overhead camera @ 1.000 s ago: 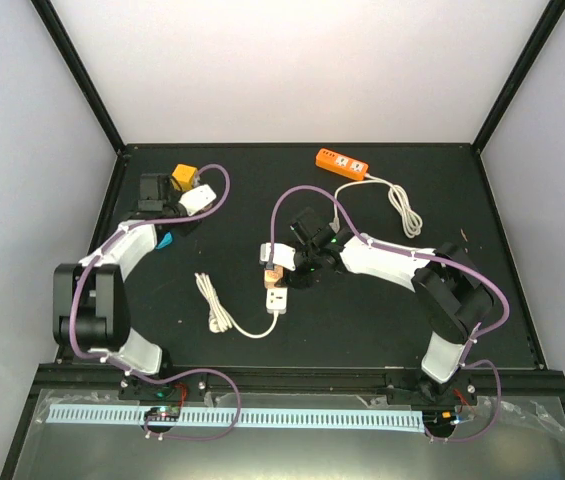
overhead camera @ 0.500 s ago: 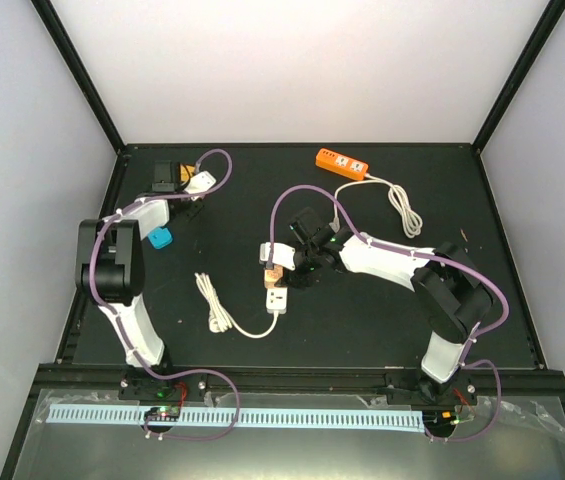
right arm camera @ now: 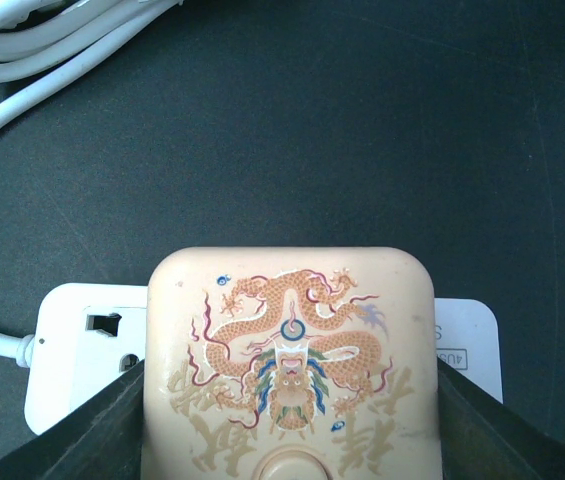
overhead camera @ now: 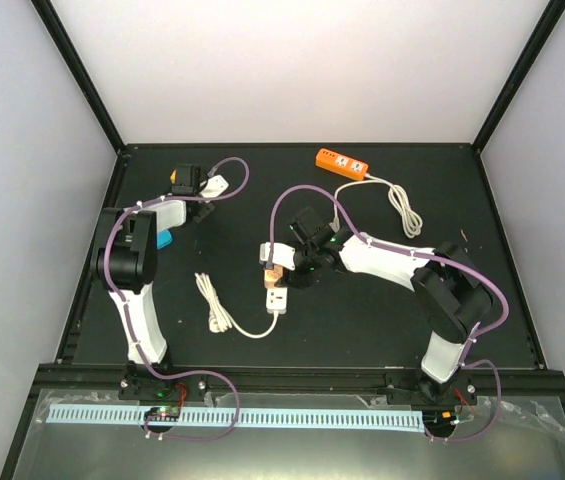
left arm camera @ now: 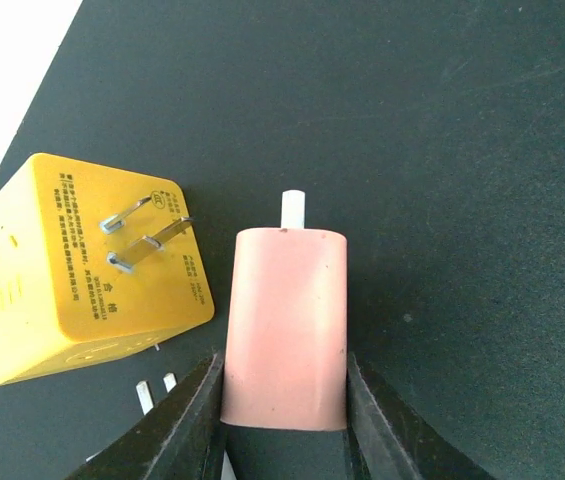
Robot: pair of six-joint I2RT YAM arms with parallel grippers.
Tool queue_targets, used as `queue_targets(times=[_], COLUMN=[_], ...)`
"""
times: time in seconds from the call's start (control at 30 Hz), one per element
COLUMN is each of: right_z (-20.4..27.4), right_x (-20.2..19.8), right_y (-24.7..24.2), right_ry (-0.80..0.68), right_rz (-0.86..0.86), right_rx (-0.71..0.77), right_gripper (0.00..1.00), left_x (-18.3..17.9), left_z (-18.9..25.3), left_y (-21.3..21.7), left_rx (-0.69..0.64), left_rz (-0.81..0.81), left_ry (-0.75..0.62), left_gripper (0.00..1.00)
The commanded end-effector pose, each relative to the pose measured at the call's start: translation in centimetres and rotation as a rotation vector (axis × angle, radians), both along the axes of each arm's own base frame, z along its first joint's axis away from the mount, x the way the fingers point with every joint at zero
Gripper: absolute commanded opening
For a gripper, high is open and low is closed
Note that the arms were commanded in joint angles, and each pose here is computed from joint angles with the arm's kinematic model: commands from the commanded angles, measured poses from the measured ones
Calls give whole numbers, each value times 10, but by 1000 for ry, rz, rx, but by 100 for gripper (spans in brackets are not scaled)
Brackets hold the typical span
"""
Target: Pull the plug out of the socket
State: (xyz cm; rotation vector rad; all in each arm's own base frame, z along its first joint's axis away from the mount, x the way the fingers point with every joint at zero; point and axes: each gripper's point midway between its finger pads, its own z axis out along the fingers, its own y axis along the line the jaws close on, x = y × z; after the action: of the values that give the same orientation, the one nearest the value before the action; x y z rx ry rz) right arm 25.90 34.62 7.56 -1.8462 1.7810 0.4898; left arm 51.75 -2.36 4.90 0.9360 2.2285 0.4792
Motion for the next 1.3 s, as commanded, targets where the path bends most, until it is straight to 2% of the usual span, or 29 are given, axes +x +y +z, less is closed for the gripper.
queue_targets(times=[0.0,0.13,0.5,0.73,0.8,0.83,0.87,0.93,1.1,1.17,1.27], right_z=[-49,-49,-48,-46,-45,-43,-42,-38,-26,-20,-11], right_x=[-14,-14,-14,-14,-15,-15,-16,-15,-15,-15,-13], right_y=[-43,-43,-43,-42,-42,-41,-41,-39,-34,-32,-29], right_ry=[99,100,96,95,96,97,98,95,87,76,54], right_rz=[-51,-52,-51,-53,-51,-51,-50,-56,-60,-63,-73], right_rx=[-220,-220,-218,-212,-207,-203,-197,-182,-135,-113,-67], right_gripper=[7,7,8,14,23,33,45,61,90,99,100], left_x=[-2,-12,-40,-73,-84,-88,-92,-101,-123,-131,-146], left_z=[-8,-6,27,68,81,87,93,104,125,128,128], left_y=[-8,-19,-42,-67,-74,-77,-78,-85,-99,-103,-109], left_rx=[-2,-56,-195,-347,-384,-398,-410,-436,-501,-519,-539], left_rz=[-16,-47,-126,-224,-276,-294,-308,-349,-430,-459,-511], left_ry=[41,78,112,130,115,105,95,93,106,117,153], left_gripper=[38,52,60,83,95,98,99,99,99,99,99])
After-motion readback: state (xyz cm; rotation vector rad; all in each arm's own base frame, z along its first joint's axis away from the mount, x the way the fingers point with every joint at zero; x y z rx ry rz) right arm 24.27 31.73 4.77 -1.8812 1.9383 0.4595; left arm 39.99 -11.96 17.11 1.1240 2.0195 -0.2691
